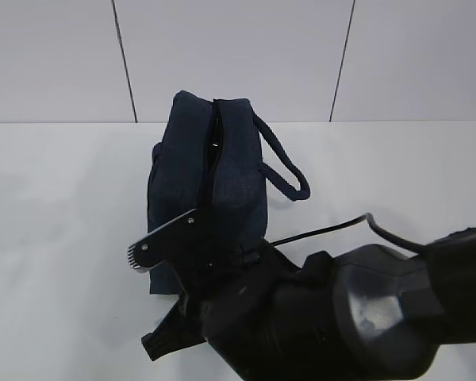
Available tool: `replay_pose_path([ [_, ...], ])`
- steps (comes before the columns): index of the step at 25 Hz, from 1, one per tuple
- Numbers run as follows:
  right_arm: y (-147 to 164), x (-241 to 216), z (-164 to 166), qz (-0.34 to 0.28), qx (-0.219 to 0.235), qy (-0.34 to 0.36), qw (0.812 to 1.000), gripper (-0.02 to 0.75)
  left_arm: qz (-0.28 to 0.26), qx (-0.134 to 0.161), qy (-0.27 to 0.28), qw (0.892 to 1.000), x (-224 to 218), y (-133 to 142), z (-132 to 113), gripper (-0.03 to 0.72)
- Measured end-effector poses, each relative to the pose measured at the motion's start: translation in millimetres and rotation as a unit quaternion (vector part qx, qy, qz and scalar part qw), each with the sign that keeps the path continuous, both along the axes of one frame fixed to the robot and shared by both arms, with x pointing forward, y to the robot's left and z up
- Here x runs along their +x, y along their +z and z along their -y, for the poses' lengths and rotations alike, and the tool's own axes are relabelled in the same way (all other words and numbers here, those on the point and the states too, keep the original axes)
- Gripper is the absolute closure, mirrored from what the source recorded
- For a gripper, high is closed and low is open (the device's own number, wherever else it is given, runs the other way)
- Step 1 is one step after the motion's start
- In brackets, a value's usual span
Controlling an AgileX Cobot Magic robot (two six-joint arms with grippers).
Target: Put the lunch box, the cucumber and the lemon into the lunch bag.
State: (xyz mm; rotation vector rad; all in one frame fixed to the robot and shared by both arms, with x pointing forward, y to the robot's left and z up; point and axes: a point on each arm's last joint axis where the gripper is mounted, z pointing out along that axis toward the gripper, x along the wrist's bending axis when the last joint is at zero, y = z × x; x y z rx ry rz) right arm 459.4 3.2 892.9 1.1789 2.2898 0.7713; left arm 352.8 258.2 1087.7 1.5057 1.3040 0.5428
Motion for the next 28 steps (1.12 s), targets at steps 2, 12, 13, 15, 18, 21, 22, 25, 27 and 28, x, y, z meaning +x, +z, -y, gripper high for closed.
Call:
replay_pose_path([
  [2, -0.4, -0.3, 0.5, -0.006, 0.004, -0.009, 1.0, 0.644, 0.0, 0.0, 0.0, 1.0, 0.0, 0.0, 0.0, 0.38],
  [12, 0.4, 0.1, -0.4, -0.008, 0.008, -0.014, 1.0, 0.381, 0.0, 0.0, 0.0, 1.0, 0.0, 0.0, 0.0, 0.38],
  [13, 0.6, 0.2, -0.5, -0.006, 0.007, -0.012, 1.0, 0.379, 0.0, 0.0, 0.0, 1.0, 0.0, 0.0, 0.0, 0.38],
  [15, 0.6, 0.3, -0.6, -0.005, 0.007, -0.01, 1.0, 0.379, 0.0, 0.0, 0.0, 1.0, 0.0, 0.0, 0.0, 0.38],
  [18, 1.0, 0.8, -0.5, 0.0, 0.003, -0.007, 1.0, 0.363, 0.0, 0.0, 0.0, 1.0, 0.0, 0.0, 0.0, 0.38],
  [21, 2.1, 2.1, -0.3, 0.012, -0.005, 0.001, 1.0, 0.317, 0.0, 0.0, 0.0, 1.0, 0.0, 0.0, 0.0, 0.38],
  [22, 2.4, 2.7, 0.3, 0.017, -0.008, -0.001, 1.0, 0.307, 0.0, 0.0, 0.0, 1.0, 0.0, 0.0, 0.0, 0.38],
  [25, 3.2, 4.1, 1.8, 0.025, -0.014, -0.007, 1.0, 0.296, 0.0, 0.0, 0.0, 1.0, 0.0, 0.0, 0.0, 0.38],
  [27, 3.8, 4.8, 2.0, 0.028, -0.015, -0.009, 0.999, 0.295, 0.0, 0.0, 0.0, 1.0, 0.0, 0.0, 0.0, 0.38],
  [28, 4.7, 5.4, 1.4, 0.03, -0.014, -0.01, 0.999, 0.295, 0.0, 0.0, 0.0, 1.0, 0.0, 0.0, 0.0, 0.38],
])
